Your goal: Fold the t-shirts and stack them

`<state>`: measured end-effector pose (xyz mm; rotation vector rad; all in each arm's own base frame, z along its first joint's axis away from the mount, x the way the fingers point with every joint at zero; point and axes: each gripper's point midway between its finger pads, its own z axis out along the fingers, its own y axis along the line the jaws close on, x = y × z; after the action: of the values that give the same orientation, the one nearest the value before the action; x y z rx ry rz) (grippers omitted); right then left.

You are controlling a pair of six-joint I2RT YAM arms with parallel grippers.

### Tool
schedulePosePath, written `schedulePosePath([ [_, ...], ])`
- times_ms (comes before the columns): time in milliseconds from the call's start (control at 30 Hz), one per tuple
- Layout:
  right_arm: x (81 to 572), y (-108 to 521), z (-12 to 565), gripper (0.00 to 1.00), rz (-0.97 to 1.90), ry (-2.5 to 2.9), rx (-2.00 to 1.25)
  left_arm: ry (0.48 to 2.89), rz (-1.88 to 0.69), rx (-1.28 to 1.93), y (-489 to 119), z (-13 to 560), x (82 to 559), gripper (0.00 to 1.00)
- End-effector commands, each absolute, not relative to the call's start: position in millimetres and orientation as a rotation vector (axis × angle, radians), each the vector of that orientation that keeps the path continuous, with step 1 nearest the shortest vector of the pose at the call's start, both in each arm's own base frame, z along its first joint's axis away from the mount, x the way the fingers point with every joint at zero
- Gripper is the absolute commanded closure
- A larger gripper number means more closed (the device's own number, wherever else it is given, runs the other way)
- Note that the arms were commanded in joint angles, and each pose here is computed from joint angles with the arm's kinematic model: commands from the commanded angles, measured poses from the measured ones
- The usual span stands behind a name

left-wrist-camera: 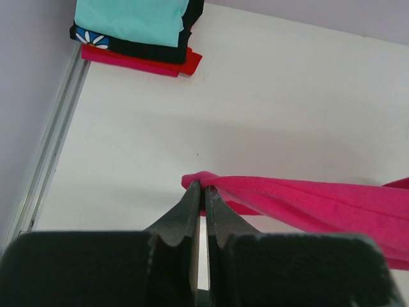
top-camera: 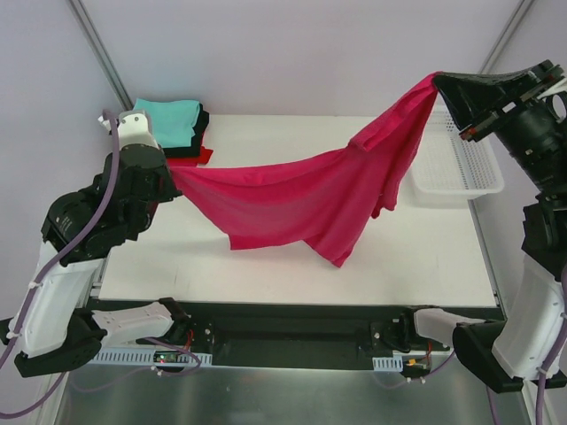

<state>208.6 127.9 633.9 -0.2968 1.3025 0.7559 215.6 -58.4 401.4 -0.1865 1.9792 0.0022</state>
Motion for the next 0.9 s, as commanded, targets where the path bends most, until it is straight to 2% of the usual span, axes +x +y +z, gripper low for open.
schedulePosePath([
  [0, 191.6, 105.0, 684.5, 0.99, 0.600, 1.048, -0.275, 1.880, -0.032, -0.213, -43.9, 433.5, 210.0, 1.00],
  [100, 181.1, 100.5, 693.2, 0.99, 0.582, 1.014, -0.266, 1.840, -0.042, -0.237, -32.5, 443.6, 201.5, 1.00],
  [333, 171.7, 125.1, 678.5, 0.99, 0.801, 1.095, -0.293, 1.773, -0.115, -0.264, -15.2, 467.3, 180.9, 1.00],
  [467, 165.5, 131.7, 679.9, 0.99, 0.811, 1.125, -0.354, 1.744, -0.091, -0.249, -4.9, 478.2, 175.0, 1.00],
  [700, 198.4, 137.6, 632.5, 0.99, 0.845, 1.320, -0.337, 1.721, -0.033, -0.239, 4.8, 489.9, 174.4, 1.00],
  [867, 211.4, 137.1, 619.1, 0.99, 0.837, 1.380, -0.328, 1.713, 0.021, -0.226, 4.1, 493.4, 182.4, 1.00],
])
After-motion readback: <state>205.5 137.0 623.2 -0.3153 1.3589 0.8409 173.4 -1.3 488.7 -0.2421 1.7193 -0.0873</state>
